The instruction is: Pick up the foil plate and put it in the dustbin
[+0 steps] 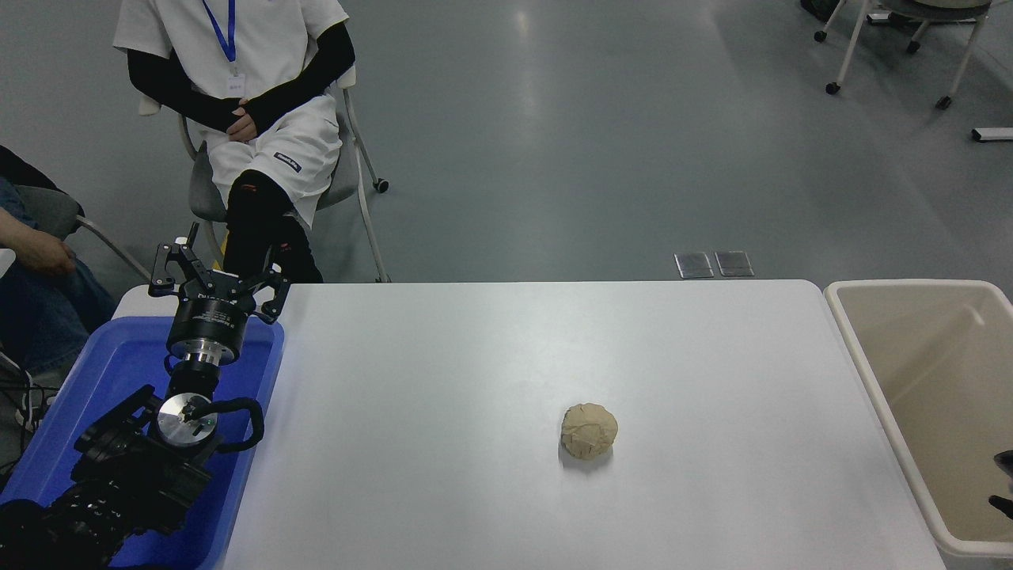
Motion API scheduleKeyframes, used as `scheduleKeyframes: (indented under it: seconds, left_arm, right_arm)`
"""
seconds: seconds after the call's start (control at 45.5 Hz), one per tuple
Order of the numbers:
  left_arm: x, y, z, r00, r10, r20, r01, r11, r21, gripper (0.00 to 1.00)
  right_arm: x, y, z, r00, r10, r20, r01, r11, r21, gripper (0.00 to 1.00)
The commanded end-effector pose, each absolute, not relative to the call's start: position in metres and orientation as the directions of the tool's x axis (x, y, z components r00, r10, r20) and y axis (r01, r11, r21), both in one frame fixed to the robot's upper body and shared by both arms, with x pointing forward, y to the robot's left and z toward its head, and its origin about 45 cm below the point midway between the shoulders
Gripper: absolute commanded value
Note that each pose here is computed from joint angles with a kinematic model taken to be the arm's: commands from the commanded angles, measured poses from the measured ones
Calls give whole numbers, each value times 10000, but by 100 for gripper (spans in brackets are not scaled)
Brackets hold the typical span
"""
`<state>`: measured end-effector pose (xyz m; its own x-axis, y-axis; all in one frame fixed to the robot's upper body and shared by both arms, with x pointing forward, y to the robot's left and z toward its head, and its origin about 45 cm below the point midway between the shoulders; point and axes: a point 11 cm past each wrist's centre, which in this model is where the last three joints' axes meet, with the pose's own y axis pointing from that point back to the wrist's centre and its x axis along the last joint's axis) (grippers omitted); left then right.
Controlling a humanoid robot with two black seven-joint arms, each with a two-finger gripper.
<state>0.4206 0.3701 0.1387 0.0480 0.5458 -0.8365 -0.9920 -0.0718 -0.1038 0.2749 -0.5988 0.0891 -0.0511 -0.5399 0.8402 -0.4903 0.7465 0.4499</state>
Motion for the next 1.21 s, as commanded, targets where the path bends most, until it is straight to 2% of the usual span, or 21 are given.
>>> scheduleKeyframes:
  seconds: [0.0,0.132,0.418,0.527,0.571,0.637,0.813,0.901,1.011,1.121,1.187]
  left_arm:
    - [4206,3701,1387,479,5458,-8366,-9920,-721,-1039,99]
    - [4206,3701,1387,479,5458,-8366,-9920,-721,-1039,99]
    - [4206,3701,1387,479,5458,-8366,-9920,-721,-1039,99]
    - [4206,3701,1387,479,5458,-8366,-9920,-721,-1039,99]
    - [4206,3701,1387,479,5458,-8366,-9920,-721,-1039,99]
    - [4206,3701,1387,479,5458,-8366,-9920,-721,-1039,99]
    - [4206,3700,1386,479,5458,-8366,-9921,-709,-1031,99]
    - [4206,3701,1387,479,5458,-8366,-9920,-721,-1039,99]
    - [4206,3700,1386,479,5458,-8366,-9921,-709,-1031,99]
    - [4206,3700,1386,479,5458,-8366,-9921,-709,-1031,99]
    - [4206,3700,1386,479,5458,-8366,-9921,-709,-1031,99]
  right_arm:
    - [2964,-6007,1098,-14,-5056,8628,-5407,7261,4246,88]
    - [3085,-5851,1085,1131,-5048,8558,-5864,6614,4677,89]
    - [3115,-5690,1289,2908,-5151,8063,-5981,5599,5734,89]
    - [3167,-5579,1364,3657,-4826,7958,-6090,5225,5967,94]
    - [3177,-5519,1385,4013,-4702,7860,-6091,5039,6125,99]
    - [3194,-5464,1441,4269,-4664,7748,-6101,4839,6274,100]
    - [3264,-5099,1509,5429,-5137,6643,-5774,3462,7395,100]
    - [3280,-4917,1563,6387,-5094,5768,-5213,2649,8112,100]
    - [3379,-4718,1721,7394,-4670,4850,-4516,1902,8717,100]
    - [3606,-4511,1962,7976,-3954,4556,-4317,1535,8889,100]
    - [3634,-4412,1961,8300,-3591,4268,-4024,1443,9040,100]
